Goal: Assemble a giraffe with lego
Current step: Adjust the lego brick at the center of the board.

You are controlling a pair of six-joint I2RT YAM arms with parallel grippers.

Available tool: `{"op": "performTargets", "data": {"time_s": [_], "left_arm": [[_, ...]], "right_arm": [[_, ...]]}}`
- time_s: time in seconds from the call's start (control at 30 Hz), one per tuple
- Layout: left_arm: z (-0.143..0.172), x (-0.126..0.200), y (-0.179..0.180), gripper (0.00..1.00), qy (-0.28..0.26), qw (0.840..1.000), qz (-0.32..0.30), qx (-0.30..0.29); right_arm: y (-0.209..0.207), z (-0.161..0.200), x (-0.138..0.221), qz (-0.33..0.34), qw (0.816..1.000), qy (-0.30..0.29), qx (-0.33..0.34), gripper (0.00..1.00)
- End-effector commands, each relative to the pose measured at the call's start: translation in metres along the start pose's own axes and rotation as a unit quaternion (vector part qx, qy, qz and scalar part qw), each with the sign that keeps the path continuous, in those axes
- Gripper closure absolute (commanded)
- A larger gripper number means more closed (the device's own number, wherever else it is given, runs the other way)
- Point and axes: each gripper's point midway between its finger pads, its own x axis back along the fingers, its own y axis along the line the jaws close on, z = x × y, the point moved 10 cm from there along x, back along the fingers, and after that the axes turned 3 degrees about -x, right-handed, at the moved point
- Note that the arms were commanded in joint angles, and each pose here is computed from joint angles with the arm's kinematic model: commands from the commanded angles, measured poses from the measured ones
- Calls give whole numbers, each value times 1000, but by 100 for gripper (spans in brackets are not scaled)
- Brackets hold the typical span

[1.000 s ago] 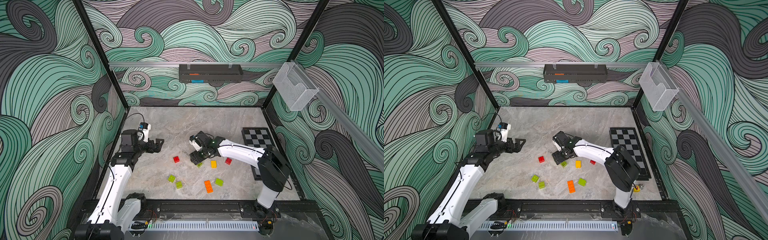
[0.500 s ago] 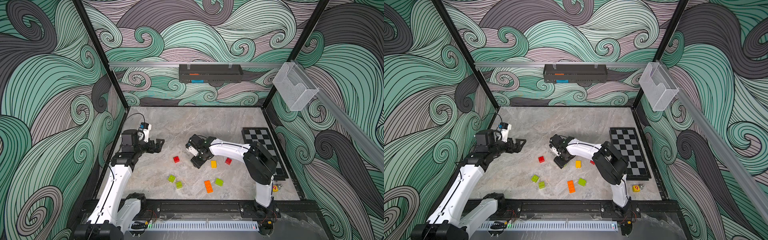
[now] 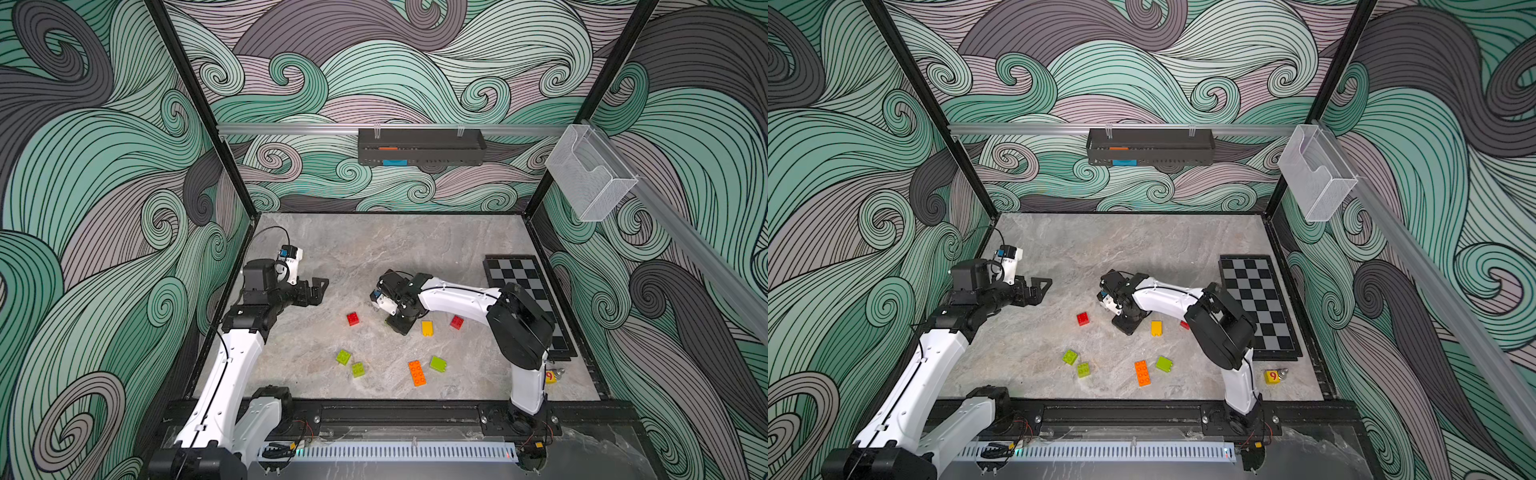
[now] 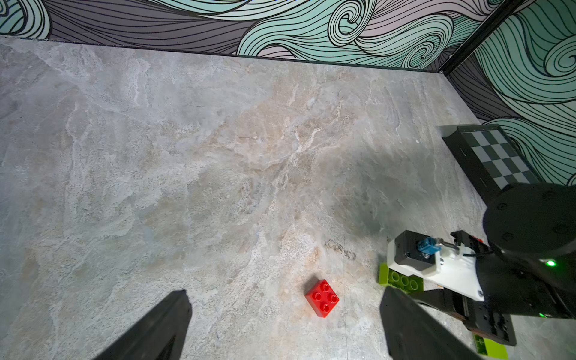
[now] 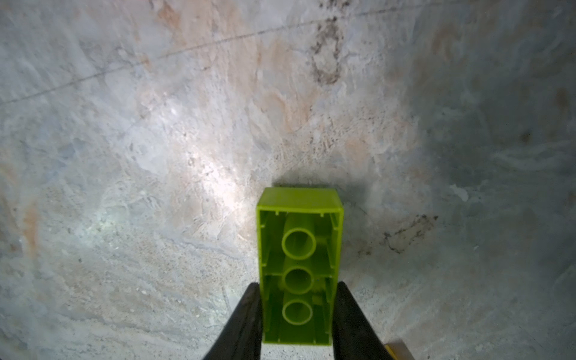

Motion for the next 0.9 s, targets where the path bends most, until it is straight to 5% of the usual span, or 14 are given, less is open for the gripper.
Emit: {"op": "performTargets", "data": {"time_s": [0.0,0.4,0.87], "left_arm": [[-12,8,-4,2,-22,1000,-2,-20],[-14,8,-7,1,-16,1000,6,-19],[-13,6,-9,1,-12,1000,12,-24]], "right_arm": [[7,1,22,-16,998,-25,62,70],[10,24,23,-41,969,-33,241,69],[3,19,1,-30,965,-8,260,58]]}}
